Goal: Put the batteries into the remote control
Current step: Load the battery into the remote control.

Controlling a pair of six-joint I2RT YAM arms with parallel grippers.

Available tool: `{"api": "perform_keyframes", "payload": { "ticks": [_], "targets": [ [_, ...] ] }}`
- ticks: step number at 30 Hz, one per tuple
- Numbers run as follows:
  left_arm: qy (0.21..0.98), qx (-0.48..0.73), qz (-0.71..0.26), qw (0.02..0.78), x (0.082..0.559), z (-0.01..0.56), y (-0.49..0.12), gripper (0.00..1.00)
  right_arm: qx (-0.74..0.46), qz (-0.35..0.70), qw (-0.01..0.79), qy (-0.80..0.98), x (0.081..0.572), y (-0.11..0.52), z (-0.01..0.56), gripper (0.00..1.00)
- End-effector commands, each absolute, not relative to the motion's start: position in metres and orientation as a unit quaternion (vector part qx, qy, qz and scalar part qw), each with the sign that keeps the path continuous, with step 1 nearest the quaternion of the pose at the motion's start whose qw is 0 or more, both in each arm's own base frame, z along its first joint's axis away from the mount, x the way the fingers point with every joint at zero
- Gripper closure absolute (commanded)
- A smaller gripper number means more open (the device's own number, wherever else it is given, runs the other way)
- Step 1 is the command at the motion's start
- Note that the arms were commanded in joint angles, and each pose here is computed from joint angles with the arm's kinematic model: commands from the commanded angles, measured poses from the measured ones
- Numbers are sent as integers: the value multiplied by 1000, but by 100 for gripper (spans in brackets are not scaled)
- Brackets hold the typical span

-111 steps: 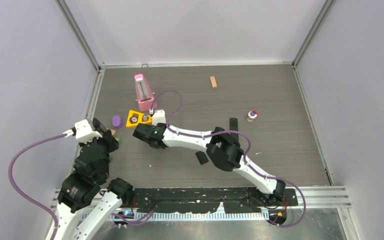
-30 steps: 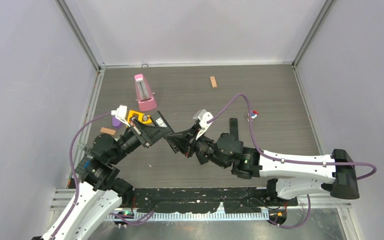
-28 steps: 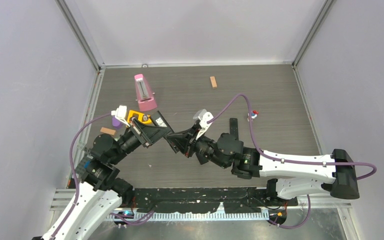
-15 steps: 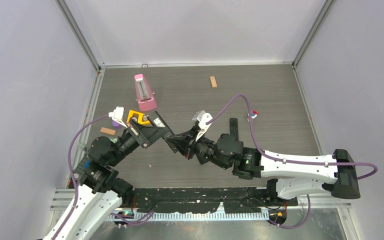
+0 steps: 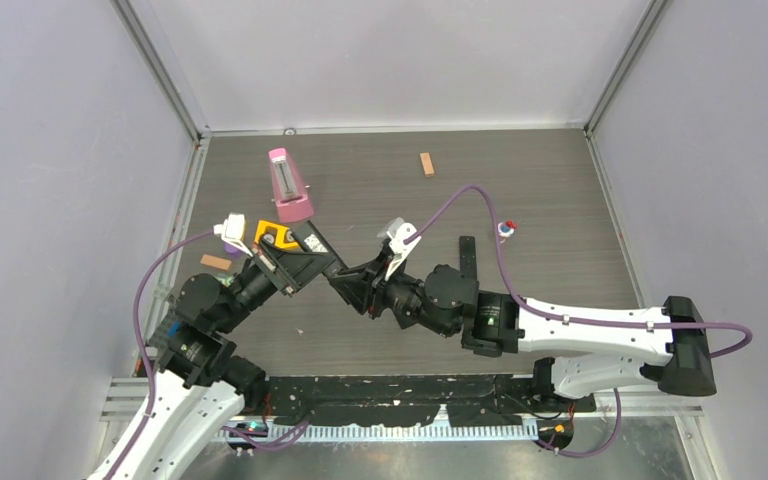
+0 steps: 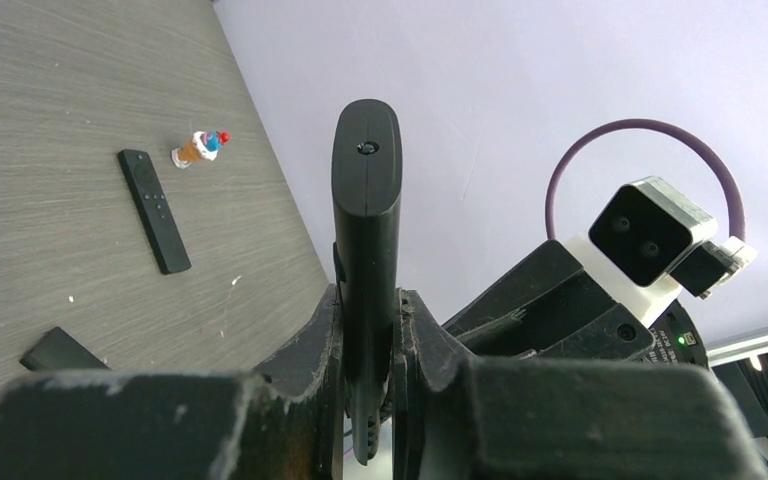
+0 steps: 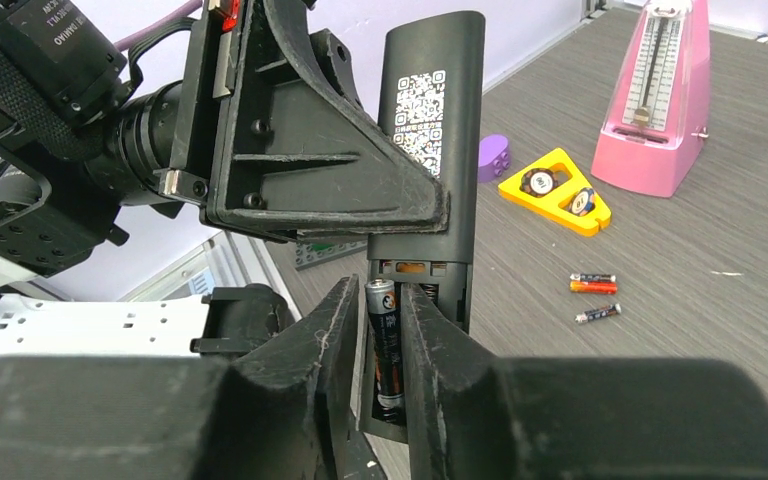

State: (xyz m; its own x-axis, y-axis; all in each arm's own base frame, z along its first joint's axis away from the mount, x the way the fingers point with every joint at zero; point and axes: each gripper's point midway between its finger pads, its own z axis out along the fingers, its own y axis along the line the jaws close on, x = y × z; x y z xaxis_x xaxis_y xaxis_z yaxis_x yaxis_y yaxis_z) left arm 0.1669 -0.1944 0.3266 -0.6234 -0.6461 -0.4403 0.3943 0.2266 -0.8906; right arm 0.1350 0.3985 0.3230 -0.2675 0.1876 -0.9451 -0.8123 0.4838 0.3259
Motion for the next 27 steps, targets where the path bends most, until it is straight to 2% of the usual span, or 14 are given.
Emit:
{"api": "perform_keyframes", "payload": {
  "ticks": [1, 22, 24, 27],
  "targets": [
    [621, -66, -644, 442, 156, 361, -194, 100, -216, 444, 559, 666, 140, 397, 338, 71],
    [631, -50, -638, 438, 162, 347, -202, 100, -153, 490, 552, 657, 137, 377, 392, 44],
    [627, -44, -641, 441, 161, 347, -202, 100, -145, 492, 546, 662, 136, 374, 397, 40],
    [621, -33, -642, 448, 160, 347, -203, 100, -136, 488, 531, 679, 136, 369, 399, 25]
  ]
}}
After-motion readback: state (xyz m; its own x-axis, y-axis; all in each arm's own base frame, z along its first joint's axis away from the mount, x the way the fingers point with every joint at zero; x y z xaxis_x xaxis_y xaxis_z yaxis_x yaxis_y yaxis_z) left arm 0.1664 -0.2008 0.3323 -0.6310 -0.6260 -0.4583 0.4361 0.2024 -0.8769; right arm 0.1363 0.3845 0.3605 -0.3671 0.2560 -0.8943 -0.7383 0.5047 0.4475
